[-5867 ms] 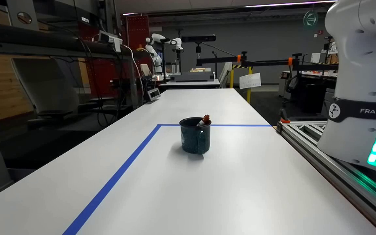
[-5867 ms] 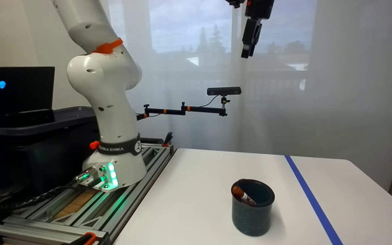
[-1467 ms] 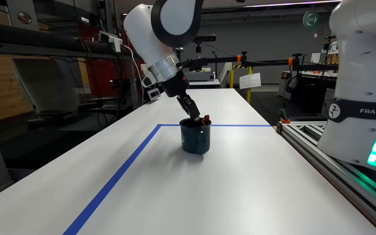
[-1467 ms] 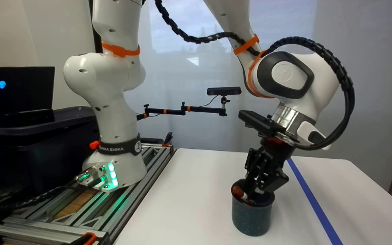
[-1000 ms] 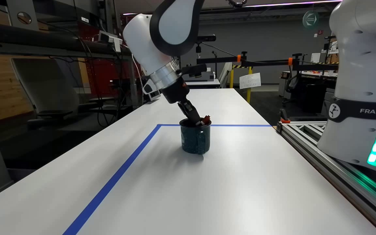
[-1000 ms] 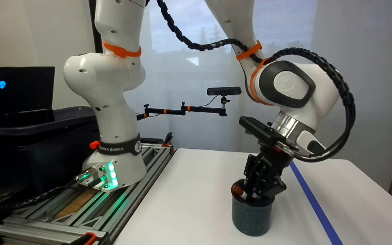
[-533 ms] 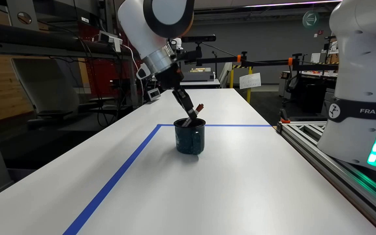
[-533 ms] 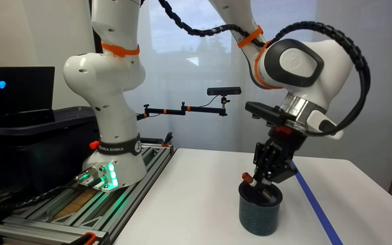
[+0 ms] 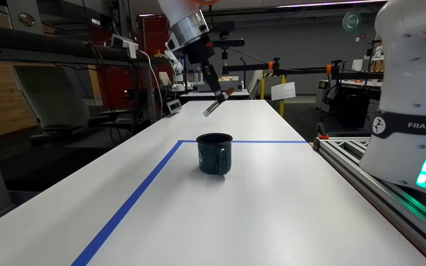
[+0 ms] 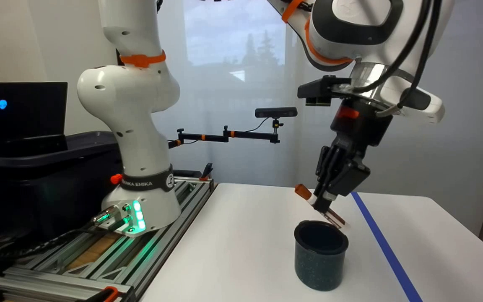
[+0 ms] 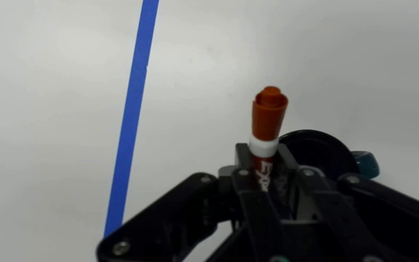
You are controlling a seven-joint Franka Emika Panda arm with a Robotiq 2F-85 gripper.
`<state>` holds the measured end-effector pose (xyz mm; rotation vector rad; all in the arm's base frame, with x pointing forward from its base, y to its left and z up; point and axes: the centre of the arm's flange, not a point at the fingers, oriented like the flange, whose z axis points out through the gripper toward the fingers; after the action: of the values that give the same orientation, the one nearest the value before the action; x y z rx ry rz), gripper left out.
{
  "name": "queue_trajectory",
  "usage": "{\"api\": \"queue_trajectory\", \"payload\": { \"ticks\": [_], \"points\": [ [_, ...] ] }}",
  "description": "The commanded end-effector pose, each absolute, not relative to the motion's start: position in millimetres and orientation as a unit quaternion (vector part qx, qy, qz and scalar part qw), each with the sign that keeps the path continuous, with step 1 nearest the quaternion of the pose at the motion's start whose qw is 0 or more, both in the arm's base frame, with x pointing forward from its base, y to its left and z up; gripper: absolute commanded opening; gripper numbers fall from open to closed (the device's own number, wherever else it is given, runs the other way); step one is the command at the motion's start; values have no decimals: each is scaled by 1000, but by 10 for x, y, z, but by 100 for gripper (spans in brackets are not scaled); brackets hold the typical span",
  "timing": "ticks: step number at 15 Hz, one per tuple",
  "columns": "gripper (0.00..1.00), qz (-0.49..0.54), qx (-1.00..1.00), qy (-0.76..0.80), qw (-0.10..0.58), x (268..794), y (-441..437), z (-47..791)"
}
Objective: Remove the marker from the mug
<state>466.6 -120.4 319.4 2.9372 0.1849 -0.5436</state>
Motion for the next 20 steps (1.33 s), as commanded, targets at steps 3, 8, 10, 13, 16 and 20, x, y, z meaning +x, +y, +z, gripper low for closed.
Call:
{"api": "queue_trajectory", "payload": {
  "ticks": [3, 8, 10, 13, 16, 20],
  "points": [
    [5, -131, 985, -89, 75, 4391, -1712, 2800],
    [5, -87, 976, -176, 88, 4375, -1648, 2186],
    [5, -81, 972, -203, 88, 4345, -1579, 1945],
    [5, -84, 965, -233, 87, 4255, -1558, 1674],
    [5, -91, 961, -249, 81, 4200, -1586, 1520],
    [5, -95, 959, -258, 71, 4189, -1603, 1483]
  ]
}}
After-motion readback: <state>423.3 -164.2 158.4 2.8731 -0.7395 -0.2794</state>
